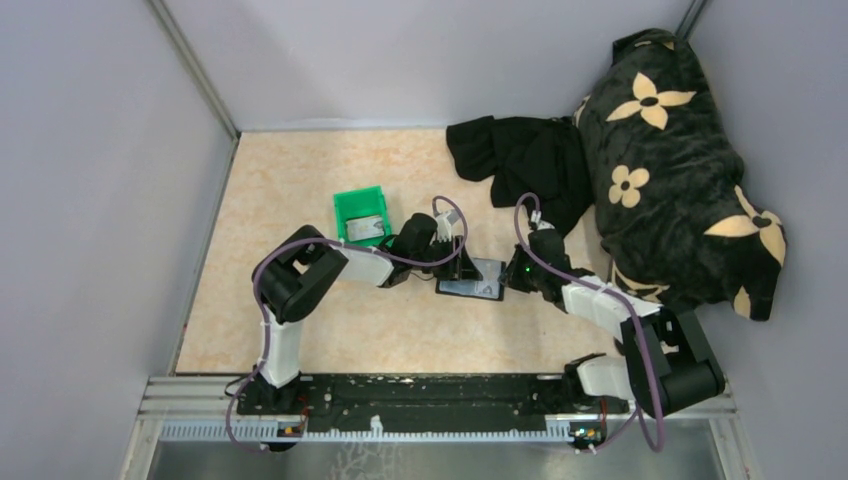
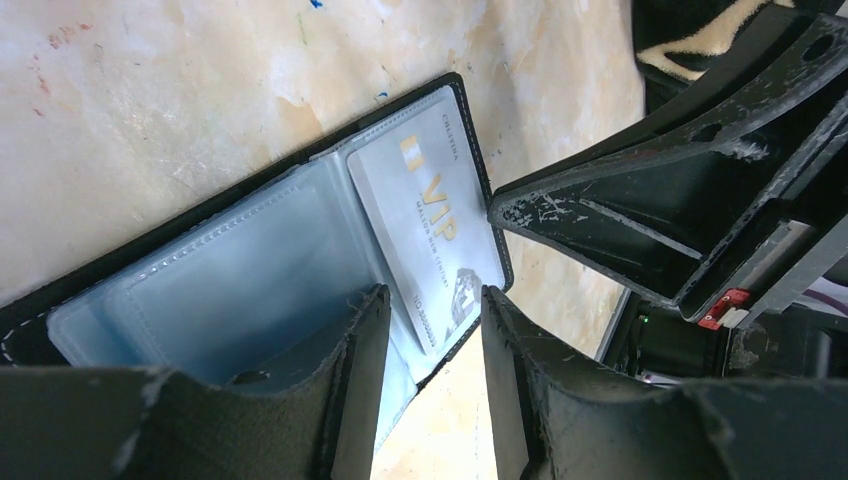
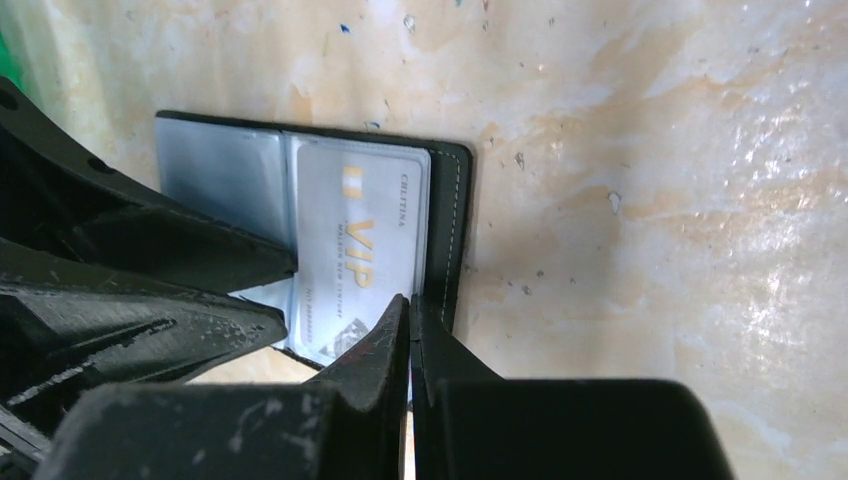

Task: Take the credit cards out of the card holder

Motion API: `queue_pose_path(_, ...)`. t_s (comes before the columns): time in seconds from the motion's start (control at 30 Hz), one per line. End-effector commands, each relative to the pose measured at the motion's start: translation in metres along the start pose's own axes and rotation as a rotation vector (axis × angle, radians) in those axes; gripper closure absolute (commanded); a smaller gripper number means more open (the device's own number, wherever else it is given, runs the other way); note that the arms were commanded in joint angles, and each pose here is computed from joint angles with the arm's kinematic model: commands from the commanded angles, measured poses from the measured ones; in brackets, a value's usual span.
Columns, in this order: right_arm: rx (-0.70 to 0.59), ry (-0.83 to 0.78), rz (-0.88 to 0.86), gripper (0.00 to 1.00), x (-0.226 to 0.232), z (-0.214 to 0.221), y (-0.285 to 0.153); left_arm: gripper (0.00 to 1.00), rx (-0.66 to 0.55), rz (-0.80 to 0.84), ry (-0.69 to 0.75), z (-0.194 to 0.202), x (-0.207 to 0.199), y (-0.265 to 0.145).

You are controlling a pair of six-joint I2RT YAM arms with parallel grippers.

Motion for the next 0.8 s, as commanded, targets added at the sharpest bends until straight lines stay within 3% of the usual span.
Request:
queue_pose_path(0.0,0.014,-0.016,0.002,1.00,-0.002,0.002,-0.001,0.53,0.049,-0.204,-0.026,0.019,0.041,-0.002)
queue_pose_path(0.6,0.075,0.010,-0.020,1.00,-0.009,0.021,0.011,0.53,0.077,-0.129,-0.035,0.019,0.036,0.003)
queue_pose_path(0.7,0.075,0.010,-0.029,1.00,-0.008,0.021,0.011,0.60,0.079,-0.118,-0.032,0.018,0.034,0.005)
queue_pose_path(0.77,0.076,0.011,-0.034,1.00,-0.008,0.022,0.012,0.70,0.083,-0.112,-0.033,0.017,0.033,0.006)
Point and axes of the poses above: each gripper's point midway between its finger pads, its own y axis out along the fingers, its own x axis along the line the jaws close on, z = x × y, the point moved 10 cm from there along -y, back along the fingers, and after that the axes turned 8 degrees about -y, right-handed, at the moved point
